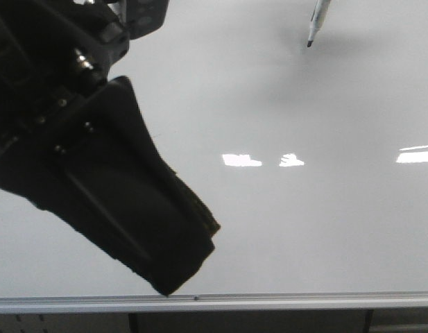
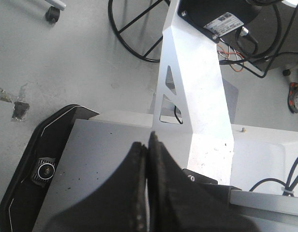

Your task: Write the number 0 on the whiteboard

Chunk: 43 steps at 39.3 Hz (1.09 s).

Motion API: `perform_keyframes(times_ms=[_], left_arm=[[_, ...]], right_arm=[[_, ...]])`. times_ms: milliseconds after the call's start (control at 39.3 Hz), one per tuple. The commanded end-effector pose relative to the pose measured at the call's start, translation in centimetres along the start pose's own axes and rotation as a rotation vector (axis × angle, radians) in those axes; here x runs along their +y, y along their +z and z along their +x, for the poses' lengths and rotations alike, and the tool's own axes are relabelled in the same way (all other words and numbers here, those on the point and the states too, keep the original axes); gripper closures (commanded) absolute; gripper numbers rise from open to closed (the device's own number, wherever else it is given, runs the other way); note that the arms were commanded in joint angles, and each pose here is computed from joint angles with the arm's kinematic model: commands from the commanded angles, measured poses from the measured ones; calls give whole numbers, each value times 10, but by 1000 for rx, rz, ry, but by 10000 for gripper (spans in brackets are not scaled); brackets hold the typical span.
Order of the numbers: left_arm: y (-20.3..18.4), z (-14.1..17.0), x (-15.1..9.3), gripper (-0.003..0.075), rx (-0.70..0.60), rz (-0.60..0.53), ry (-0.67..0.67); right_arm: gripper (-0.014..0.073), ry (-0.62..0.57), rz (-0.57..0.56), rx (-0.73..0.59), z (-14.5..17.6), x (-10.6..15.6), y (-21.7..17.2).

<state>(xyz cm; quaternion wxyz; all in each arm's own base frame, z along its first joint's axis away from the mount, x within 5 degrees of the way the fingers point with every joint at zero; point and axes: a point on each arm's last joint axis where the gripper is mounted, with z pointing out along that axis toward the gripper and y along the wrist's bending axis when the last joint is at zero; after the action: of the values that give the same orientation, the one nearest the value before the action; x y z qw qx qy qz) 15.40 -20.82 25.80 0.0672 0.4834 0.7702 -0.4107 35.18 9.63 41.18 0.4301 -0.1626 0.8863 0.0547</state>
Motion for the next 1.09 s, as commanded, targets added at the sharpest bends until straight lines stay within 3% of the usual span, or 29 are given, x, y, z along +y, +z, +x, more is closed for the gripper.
perform_keyframes(times_ms=[0, 509, 1068], left_arm=[[-10, -11, -15, 740, -70, 35, 29], [-10, -11, -15, 740, -70, 35, 29], [-10, -11, -15, 740, -70, 35, 29]], right_arm=[[662, 0, 26, -174, -21, -4, -27], [662, 0, 32, -218, -25, -4, -21], [662, 2, 26, -157, -19, -5, 4]])
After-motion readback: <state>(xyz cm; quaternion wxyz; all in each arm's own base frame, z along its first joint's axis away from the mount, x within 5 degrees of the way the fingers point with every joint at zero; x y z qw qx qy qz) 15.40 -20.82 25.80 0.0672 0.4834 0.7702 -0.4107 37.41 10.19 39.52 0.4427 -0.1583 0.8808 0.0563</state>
